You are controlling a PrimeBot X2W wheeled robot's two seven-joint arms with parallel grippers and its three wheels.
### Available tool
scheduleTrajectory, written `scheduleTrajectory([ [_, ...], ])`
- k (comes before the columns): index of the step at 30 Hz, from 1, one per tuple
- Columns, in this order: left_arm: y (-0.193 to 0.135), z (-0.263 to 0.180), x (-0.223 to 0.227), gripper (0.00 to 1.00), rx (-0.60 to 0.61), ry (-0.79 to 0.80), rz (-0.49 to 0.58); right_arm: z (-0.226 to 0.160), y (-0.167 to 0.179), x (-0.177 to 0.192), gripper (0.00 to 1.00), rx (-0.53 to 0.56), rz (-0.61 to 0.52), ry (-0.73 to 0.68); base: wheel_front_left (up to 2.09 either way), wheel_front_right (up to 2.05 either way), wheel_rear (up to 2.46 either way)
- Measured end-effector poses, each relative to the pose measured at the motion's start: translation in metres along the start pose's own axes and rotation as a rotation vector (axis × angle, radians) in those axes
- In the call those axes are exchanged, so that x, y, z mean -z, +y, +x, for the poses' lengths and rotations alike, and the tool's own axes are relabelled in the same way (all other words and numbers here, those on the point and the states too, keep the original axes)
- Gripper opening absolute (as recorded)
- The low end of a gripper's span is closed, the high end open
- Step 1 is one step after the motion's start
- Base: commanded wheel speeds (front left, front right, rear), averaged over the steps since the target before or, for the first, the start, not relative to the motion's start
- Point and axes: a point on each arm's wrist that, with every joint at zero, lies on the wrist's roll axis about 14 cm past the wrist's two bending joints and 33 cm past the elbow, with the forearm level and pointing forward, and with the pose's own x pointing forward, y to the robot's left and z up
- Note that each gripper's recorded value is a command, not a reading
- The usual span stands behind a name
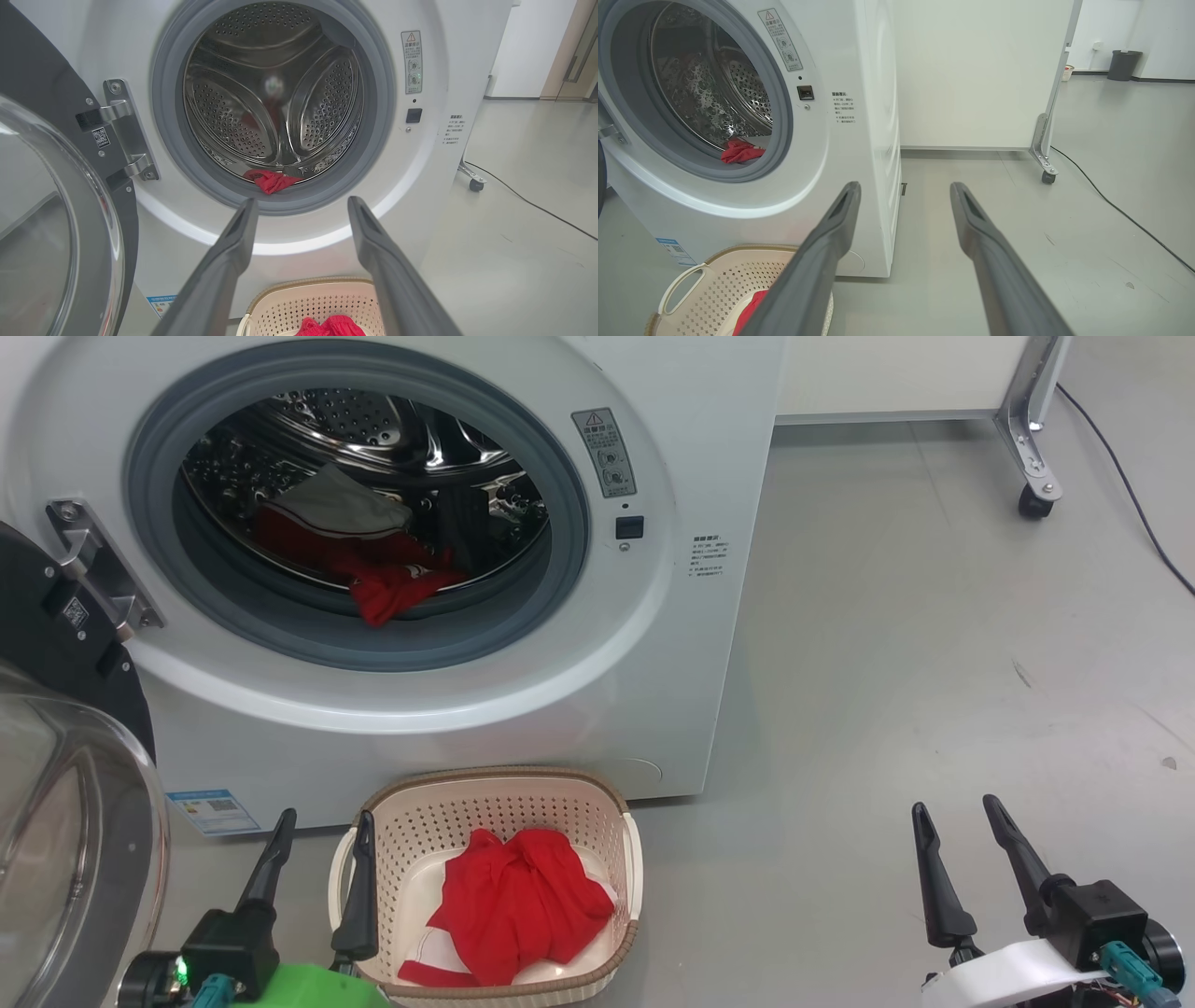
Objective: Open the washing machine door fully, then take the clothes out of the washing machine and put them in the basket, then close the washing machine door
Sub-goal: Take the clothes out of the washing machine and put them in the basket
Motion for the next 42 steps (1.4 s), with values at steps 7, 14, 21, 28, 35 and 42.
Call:
scheduleTrajectory([
  [7, -0.003, 0.001, 0.004, 1.00, 0.007, 0.024, -0.002, 0.001, 0.001, -0.002, 1.00, -0.002, 0.001, -0.007, 0.00, 0.00, 0.00],
  [14, -0.004, 0.005, 0.017, 1.00, 0.011, 0.078, -0.010, 0.004, 0.001, -0.001, 1.00, -0.002, 0.004, 0.000, 0.00, 0.00, 0.00],
  [21, -0.010, 0.027, 0.034, 1.00, 0.037, 0.143, -0.026, 0.009, -0.004, 0.007, 1.00, 0.013, 0.006, 0.033, 0.00, 0.00, 0.00],
  [28, -0.018, 0.069, 0.055, 1.00, 0.064, 0.223, -0.044, 0.023, -0.007, 0.013, 1.00, 0.021, 0.008, 0.048, 0.00, 0.00, 0.00],
  [35, -0.027, 0.116, 0.072, 1.00, 0.094, 0.296, -0.065, 0.034, -0.014, 0.022, 1.00, 0.038, 0.009, 0.073, 0.00, 0.00, 0.00],
  [42, -0.032, 0.165, 0.096, 1.00, 0.143, 0.403, -0.027, 0.047, -0.023, 0.037, 1.00, 0.064, 0.025, 0.107, 0.00, 0.00, 0.00],
])
